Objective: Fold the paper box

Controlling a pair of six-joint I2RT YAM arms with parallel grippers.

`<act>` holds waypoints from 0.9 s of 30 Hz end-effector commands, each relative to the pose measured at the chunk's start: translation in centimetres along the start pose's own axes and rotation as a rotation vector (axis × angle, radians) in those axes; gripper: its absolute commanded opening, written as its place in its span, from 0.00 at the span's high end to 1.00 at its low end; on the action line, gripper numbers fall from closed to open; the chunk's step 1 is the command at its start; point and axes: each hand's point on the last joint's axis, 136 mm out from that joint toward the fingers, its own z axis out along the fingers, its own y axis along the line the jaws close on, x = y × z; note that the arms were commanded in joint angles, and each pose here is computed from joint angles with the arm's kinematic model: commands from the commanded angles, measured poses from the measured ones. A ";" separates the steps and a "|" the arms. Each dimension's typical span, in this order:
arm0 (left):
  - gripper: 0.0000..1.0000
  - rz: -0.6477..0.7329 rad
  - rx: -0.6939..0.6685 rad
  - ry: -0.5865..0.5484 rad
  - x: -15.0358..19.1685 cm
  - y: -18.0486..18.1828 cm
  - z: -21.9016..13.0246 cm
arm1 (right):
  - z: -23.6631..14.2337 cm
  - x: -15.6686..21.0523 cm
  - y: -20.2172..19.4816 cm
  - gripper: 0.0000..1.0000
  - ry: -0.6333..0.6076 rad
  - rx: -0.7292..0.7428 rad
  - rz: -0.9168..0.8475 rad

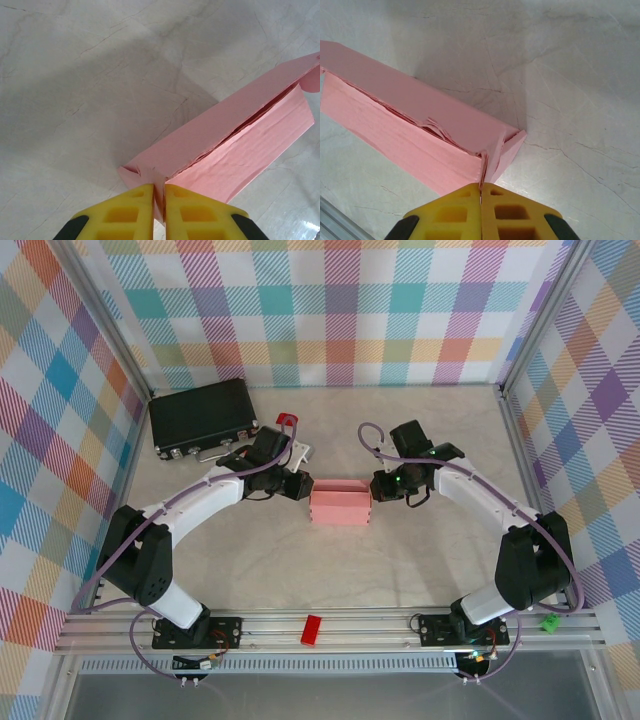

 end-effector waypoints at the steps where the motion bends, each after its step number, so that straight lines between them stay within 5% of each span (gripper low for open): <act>1: 0.87 0.005 0.026 0.021 1.0 -0.9 0.0 | 0.7 0.6 0.7 0.92 0.026 -0.038 0.008; 27: 0.86 -0.001 0.036 0.032 1.7 -1.1 0.1 | 0.6 0.4 1.0 0.92 0.027 -0.043 0.003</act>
